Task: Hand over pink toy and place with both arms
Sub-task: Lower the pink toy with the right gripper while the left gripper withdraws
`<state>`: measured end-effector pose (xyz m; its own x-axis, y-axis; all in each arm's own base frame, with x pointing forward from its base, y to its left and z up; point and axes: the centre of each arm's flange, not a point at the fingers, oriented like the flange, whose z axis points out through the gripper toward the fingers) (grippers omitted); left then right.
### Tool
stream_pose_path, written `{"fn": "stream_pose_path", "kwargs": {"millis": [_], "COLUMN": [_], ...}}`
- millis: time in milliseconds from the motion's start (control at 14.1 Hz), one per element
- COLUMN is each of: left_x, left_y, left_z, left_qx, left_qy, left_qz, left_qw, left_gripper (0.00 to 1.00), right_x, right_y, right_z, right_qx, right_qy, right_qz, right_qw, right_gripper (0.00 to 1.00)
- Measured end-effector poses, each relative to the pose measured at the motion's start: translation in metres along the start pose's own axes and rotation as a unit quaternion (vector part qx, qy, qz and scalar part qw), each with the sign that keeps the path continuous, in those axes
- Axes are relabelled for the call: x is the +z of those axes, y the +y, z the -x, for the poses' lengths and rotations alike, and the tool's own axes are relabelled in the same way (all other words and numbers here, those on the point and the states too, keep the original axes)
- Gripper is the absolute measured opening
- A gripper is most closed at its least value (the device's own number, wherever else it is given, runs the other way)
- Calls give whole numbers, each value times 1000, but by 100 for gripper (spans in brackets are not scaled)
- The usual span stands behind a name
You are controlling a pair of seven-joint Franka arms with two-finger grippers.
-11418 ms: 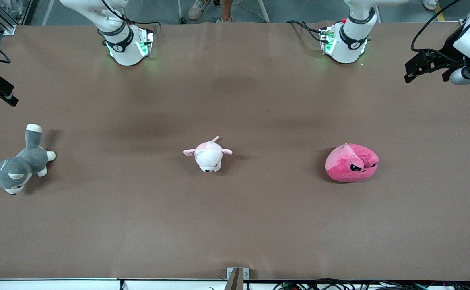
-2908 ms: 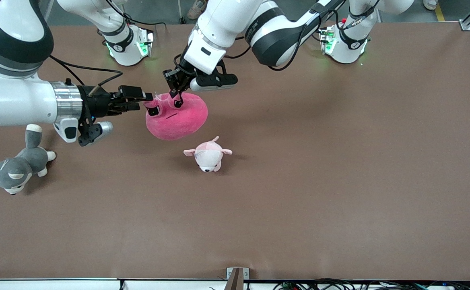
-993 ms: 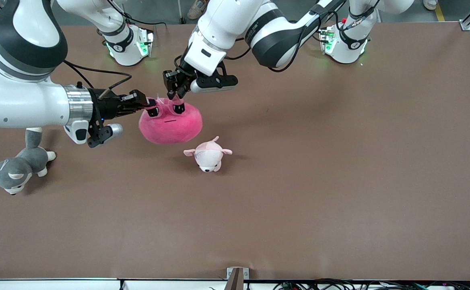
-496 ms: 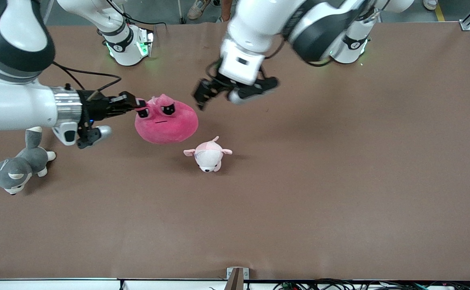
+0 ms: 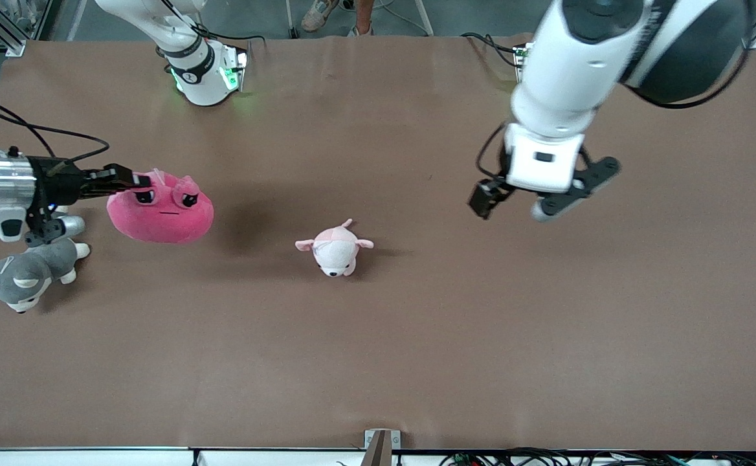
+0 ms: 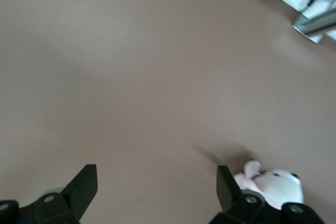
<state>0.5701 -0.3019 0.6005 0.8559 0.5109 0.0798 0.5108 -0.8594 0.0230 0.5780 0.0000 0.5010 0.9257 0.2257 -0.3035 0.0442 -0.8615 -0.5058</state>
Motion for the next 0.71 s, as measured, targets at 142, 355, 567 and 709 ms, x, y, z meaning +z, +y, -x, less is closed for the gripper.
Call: {"fn": "stream_pose_path", "kwargs": {"millis": [142,355,567,709], "left_x": [-17,-45,-64,-63], "left_y": [-40,-102,-141,-168], "left_z": [-38,-79,-94,-102], "left_qx": [28,91,166,210], "left_qy": [6,9,11,-2], "left_qz": [-8,-25,-42,-48], "left_qw": [1000,996,985,977], "left_gripper": [100,100,100,100], "right_x": [-3,5,21,30], "right_y": [18,41,60,72], "right_z": [4,-6,-30,-44], "right_qx": [-15,-12,-4,2], "right_qy": [-4,-12,-23,-30], "right_qz": [1,-7,-10,-13], "right_qw": [1000,1000,1000,999], "right_gripper": [10,10,10,10]}}
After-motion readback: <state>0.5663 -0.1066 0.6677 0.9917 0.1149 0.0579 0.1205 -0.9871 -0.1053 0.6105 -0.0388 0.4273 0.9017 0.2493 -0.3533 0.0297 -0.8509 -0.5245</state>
